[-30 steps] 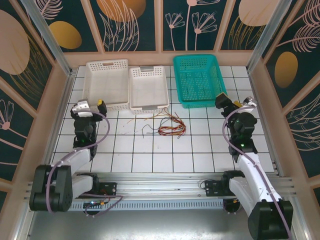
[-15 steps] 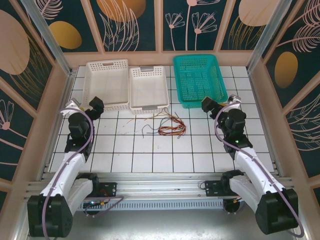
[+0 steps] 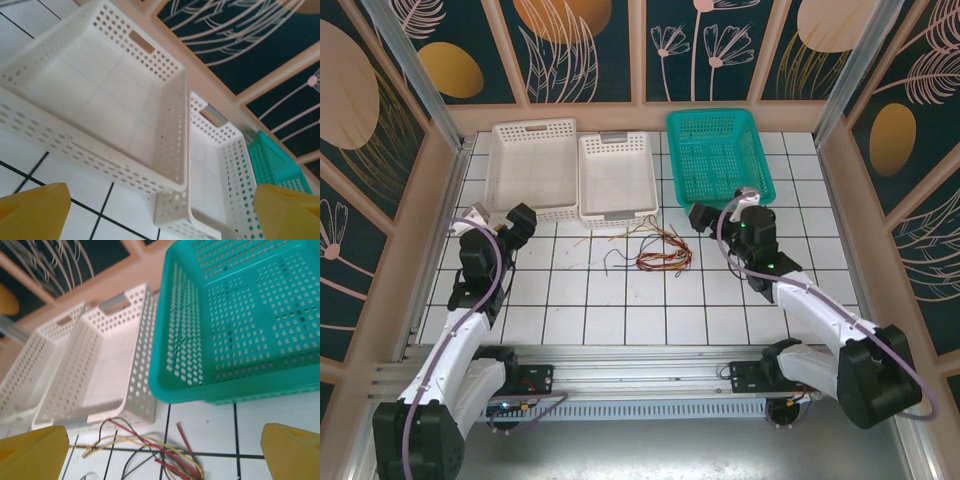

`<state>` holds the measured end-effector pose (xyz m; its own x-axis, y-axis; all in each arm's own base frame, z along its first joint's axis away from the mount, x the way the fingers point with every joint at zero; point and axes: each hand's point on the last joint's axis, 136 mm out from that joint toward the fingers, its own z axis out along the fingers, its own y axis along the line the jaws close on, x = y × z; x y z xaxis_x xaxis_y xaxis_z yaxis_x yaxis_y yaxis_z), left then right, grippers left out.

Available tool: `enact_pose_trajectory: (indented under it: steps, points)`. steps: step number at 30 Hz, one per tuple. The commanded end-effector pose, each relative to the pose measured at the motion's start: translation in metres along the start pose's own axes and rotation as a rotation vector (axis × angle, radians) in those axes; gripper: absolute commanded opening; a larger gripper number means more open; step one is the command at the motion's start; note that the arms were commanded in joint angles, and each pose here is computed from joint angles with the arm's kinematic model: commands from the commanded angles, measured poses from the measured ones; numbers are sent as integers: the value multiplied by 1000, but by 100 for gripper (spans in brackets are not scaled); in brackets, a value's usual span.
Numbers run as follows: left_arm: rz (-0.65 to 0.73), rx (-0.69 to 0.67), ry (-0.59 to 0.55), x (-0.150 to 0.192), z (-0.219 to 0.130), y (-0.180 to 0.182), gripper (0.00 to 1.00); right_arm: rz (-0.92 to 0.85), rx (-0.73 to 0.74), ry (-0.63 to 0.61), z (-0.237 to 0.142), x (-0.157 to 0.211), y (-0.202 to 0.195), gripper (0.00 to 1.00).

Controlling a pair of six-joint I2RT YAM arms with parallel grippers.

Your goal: Untangle the cables

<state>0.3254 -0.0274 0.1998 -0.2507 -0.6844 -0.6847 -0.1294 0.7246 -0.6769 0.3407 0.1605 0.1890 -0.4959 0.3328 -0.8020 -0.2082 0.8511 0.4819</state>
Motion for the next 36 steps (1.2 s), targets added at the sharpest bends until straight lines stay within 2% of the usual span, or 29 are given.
enact_pose_trajectory:
  steps: [1,8,22,28,30,36]
  points:
    - [33,-17,90,27,1,-1,94,-74,15,5,8,-4,15,99]
    - [58,-50,164,58,6,6,92,-85,3,84,20,20,24,99]
    - [199,-74,283,118,19,-26,92,-52,53,213,43,56,9,97]
    - [231,-40,334,142,24,-49,92,-50,53,312,54,83,10,87]
    - [236,-29,349,148,25,-54,92,-53,97,353,59,93,3,81]
    - [220,22,390,163,23,-65,92,-125,228,416,61,111,-15,76]
